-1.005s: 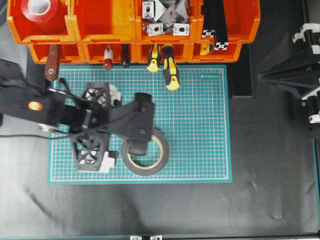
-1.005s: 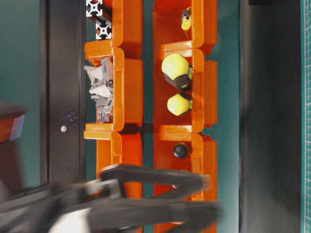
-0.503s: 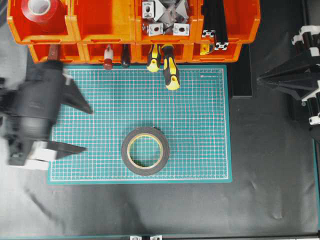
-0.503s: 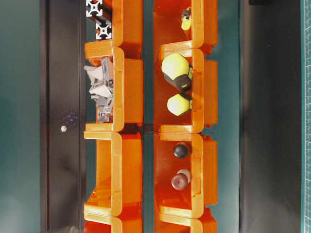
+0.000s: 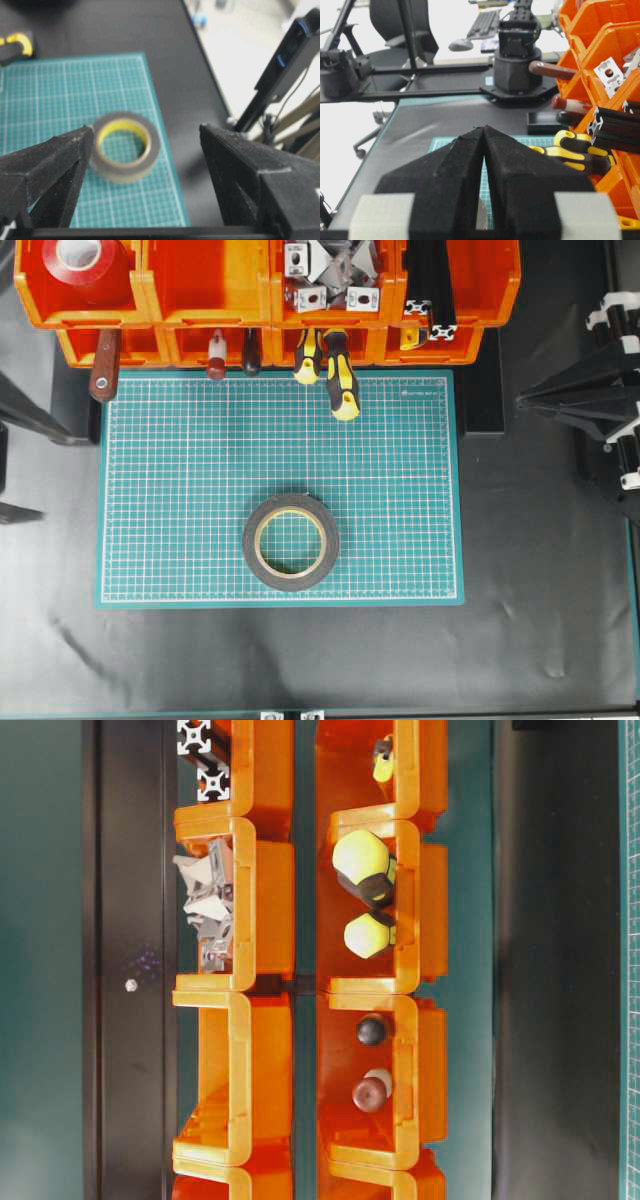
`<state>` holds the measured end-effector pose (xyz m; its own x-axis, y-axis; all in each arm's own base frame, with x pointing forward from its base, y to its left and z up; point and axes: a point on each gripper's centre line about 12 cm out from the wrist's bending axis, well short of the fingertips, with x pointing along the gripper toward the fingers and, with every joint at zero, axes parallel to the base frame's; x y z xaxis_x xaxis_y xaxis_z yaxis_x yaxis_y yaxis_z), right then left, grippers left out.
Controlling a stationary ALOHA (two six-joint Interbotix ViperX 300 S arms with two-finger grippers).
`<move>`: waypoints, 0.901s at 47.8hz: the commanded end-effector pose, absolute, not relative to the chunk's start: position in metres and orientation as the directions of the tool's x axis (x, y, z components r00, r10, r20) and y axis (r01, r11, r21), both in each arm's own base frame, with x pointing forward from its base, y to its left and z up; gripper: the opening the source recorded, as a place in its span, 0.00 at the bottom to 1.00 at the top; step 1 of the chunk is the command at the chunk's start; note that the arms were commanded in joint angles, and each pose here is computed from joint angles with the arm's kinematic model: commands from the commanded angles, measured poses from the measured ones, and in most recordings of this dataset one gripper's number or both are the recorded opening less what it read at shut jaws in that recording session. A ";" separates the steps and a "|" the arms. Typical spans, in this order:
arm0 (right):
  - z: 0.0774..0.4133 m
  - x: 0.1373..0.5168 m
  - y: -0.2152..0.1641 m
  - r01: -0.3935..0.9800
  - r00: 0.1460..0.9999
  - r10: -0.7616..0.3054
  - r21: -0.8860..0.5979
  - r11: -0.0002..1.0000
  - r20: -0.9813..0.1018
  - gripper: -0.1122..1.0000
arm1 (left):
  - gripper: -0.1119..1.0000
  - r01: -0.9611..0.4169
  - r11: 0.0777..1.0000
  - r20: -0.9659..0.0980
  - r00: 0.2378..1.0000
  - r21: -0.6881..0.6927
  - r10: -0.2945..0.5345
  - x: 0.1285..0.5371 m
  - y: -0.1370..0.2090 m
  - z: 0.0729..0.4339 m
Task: Pick foam from container rack with left arm.
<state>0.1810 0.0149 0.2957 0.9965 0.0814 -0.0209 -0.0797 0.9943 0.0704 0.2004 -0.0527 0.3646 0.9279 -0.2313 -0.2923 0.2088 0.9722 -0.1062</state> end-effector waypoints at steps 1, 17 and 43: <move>0.304 0.182 0.015 -0.082 0.997 0.083 0.074 0.994 -0.002 0.09 | 0.83 0.221 0.970 -0.232 0.943 -0.099 -0.238 0.192 -0.051 0.364; 0.299 0.181 0.016 -0.086 0.996 0.087 0.073 0.994 -0.010 0.09 | 0.83 0.209 0.977 -0.152 0.965 -0.044 -0.213 0.176 -0.040 0.360; 0.298 0.180 0.020 -0.109 0.994 0.110 0.072 0.991 -0.013 0.09 | 0.82 0.214 0.976 -0.126 0.968 -0.047 -0.218 0.173 -0.040 0.356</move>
<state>0.1793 0.0178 0.2937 0.9949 0.0982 -0.0224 -0.0964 0.9928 0.0704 0.1735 -0.0403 0.3524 0.9646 -0.2173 -0.1492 0.2121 0.9760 -0.0501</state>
